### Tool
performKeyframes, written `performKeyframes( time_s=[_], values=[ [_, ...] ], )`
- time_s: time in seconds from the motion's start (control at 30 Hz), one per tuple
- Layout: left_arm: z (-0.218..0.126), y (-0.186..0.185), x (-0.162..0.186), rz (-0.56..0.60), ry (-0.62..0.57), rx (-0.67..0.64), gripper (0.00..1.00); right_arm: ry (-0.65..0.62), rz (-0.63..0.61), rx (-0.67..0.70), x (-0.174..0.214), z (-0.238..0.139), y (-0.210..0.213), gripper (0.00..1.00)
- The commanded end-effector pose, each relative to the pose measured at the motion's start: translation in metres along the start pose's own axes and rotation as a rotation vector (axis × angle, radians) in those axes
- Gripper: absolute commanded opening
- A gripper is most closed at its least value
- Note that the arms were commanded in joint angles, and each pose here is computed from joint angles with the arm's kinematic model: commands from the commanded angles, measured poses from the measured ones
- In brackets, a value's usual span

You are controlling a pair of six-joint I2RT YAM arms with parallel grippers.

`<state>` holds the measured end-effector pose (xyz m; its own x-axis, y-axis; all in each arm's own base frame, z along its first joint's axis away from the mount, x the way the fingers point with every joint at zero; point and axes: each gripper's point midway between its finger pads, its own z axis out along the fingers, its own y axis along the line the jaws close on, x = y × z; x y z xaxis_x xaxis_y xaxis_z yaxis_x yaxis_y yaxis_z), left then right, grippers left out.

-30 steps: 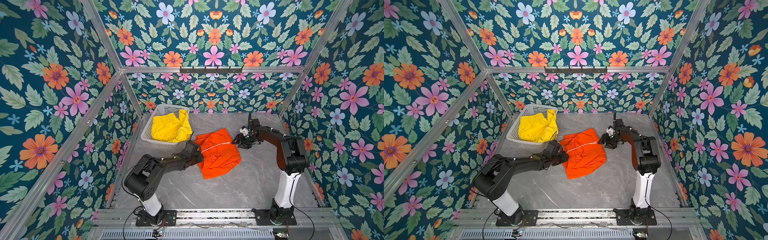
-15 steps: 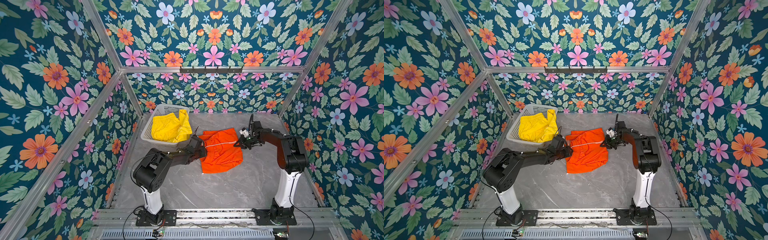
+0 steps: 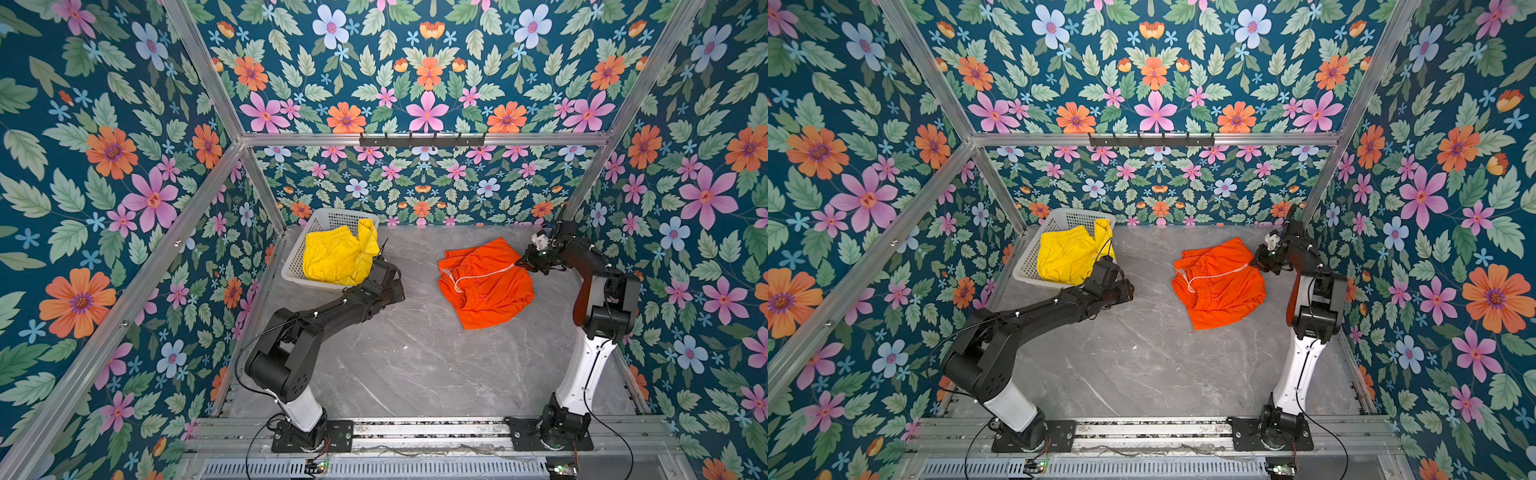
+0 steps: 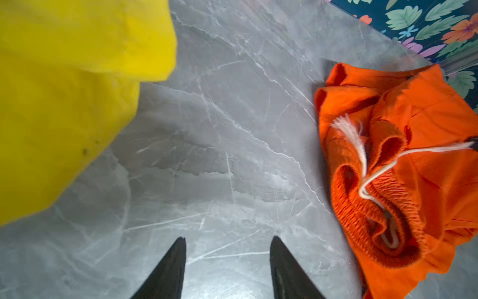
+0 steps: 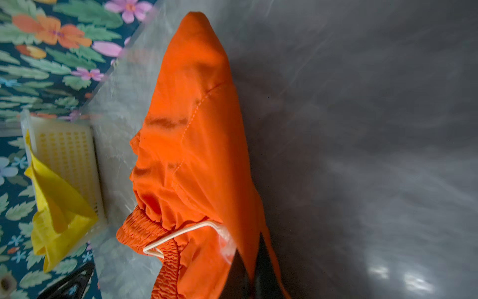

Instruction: Fold and stack the shorts

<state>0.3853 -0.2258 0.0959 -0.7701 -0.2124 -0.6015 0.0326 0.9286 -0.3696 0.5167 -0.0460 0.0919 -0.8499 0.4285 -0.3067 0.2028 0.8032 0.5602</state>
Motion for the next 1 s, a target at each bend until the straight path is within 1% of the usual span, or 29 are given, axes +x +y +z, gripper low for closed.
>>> performKeyframes(
  time_s=[0.0, 0.1, 0.23, 0.27, 0.3, 0.33, 0.37, 0.4, 0.43, 0.53, 0.63, 0.7, 0.73, 0.87, 0.9, 0.93, 0.97],
  values=[
    [-0.002, 0.011, -0.001, 0.026, 0.003, -0.046, 0.55, -0.036, 0.02, 0.096, -0.018, -0.013, -0.029, 0.05],
    [-0.001, 0.014, 0.0, 0.026, 0.008, -0.057, 0.54, -0.111, 0.066, 0.176, -0.043, -0.028, -0.057, 0.04],
    [-0.001, 0.015, -0.003, 0.028, 0.005, -0.064, 0.54, -0.197, 0.096, 0.247, -0.071, -0.047, -0.083, 0.03],
    [-0.001, 0.015, -0.003, 0.029, 0.003, -0.065, 0.54, -0.215, 0.098, 0.259, -0.078, -0.053, -0.088, 0.05],
    [-0.002, 0.014, -0.005, 0.031, 0.002, -0.067, 0.54, -0.233, 0.092, 0.275, -0.085, -0.059, -0.091, 0.1],
    [-0.003, 0.014, -0.006, 0.034, -0.001, -0.068, 0.54, -0.247, 0.077, 0.286, -0.091, -0.063, -0.091, 0.2],
    [-0.003, 0.014, -0.007, 0.035, -0.002, -0.071, 0.54, -0.265, 0.063, 0.3, -0.098, -0.07, -0.092, 0.36],
    [-0.004, 0.013, -0.009, 0.037, -0.006, -0.071, 0.54, -0.283, 0.04, 0.303, -0.103, -0.078, -0.087, 0.48],
    [-0.005, 0.013, -0.01, 0.038, -0.007, -0.073, 0.55, -0.297, 0.026, 0.312, -0.107, -0.085, -0.084, 0.53],
    [-0.01, 0.013, -0.014, 0.04, -0.023, -0.078, 0.55, -0.35, 0.002, 0.291, -0.11, -0.106, -0.065, 0.57],
    [-0.019, 0.01, -0.023, 0.041, -0.048, -0.071, 0.55, -0.377, -0.036, 0.252, -0.096, -0.119, -0.037, 0.59],
    [-0.029, 0.007, -0.032, 0.04, -0.077, -0.061, 0.56, -0.365, -0.081, 0.233, -0.071, -0.115, -0.015, 0.59],
    [-0.033, 0.006, -0.037, 0.037, -0.089, -0.057, 0.56, -0.379, -0.112, 0.218, -0.064, -0.117, 0.0, 0.59],
    [-0.057, 0.012, -0.066, 0.013, -0.148, -0.045, 0.59, -0.353, -0.218, 0.132, -0.005, -0.101, 0.057, 0.59],
    [-0.064, 0.017, -0.075, 0.015, -0.165, -0.052, 0.6, -0.344, -0.248, 0.113, 0.013, -0.094, 0.074, 0.59],
    [-0.07, 0.021, -0.084, 0.016, -0.179, -0.062, 0.61, -0.354, -0.287, 0.085, 0.026, -0.099, 0.094, 0.59],
    [-0.076, 0.028, -0.093, 0.019, -0.19, -0.078, 0.62, -0.344, -0.308, 0.07, 0.043, -0.094, 0.108, 0.59]
  ],
)
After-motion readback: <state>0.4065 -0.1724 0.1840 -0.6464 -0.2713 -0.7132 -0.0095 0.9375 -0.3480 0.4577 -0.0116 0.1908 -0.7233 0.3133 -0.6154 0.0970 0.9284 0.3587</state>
